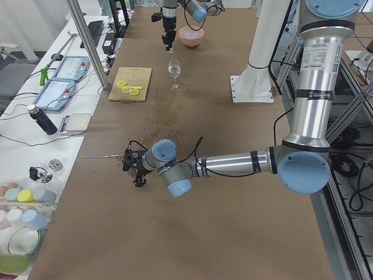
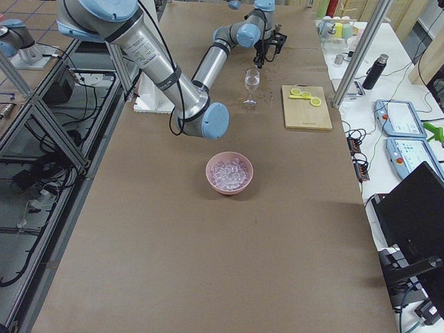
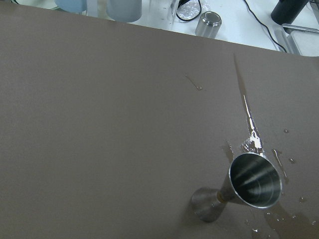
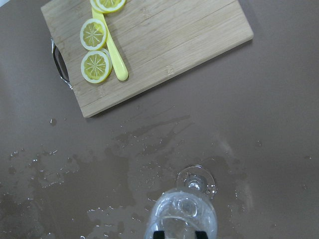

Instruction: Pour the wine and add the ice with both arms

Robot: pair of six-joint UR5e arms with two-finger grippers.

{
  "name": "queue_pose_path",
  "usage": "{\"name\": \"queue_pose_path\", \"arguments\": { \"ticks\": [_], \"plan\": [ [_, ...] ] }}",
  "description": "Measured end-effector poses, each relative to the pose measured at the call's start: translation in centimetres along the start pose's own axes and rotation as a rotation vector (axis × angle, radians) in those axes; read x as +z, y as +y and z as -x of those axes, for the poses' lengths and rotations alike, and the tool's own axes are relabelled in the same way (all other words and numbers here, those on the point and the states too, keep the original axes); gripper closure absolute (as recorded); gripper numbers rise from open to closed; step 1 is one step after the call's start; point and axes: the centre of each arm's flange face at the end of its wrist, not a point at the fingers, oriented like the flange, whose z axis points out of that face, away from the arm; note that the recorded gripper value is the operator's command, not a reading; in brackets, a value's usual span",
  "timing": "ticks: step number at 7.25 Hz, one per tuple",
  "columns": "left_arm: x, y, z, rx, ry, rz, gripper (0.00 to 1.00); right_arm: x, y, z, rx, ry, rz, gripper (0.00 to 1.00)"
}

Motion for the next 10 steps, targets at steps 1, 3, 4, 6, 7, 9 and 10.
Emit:
{"name": "queue_pose_path", "arguments": {
  "ticks": [1,3,4,6,7,9,10],
  "plan": [
    [0.0,0.0,0.0,-0.001,0.001,0.0,0.02,0.3,0.3,0.4,0.003,-0.004,0.0,0.73],
    [0.0,0.0,0.0,-0.001,0.002,-0.001,0.02,0.8,0.8,0.6,0.004,-0.004,0.004,0.37],
    [0.0,0.0,0.0,0.0,0.003,-0.002,0.02,0.9,0.8,0.6,0.004,-0.002,0.004,0.35],
    [-0.1,0.0,0.0,0.0,0.004,-0.003,0.02,1.0,0.8,0.6,0.003,0.0,0.004,0.35],
    [-0.1,0.0,-0.1,-0.002,0.005,-0.004,0.02,1.0,0.5,0.4,0.003,0.001,0.002,0.34],
    [-0.1,-0.6,-1.1,-0.083,0.019,-0.01,0.02,0.5,-2.1,-1.8,-0.001,0.012,-0.016,0.35],
    [-0.3,-0.9,-1.9,-0.142,0.034,-0.013,0.02,0.0,-4.4,-3.9,-0.02,0.024,-0.027,0.35]
  ]
}}
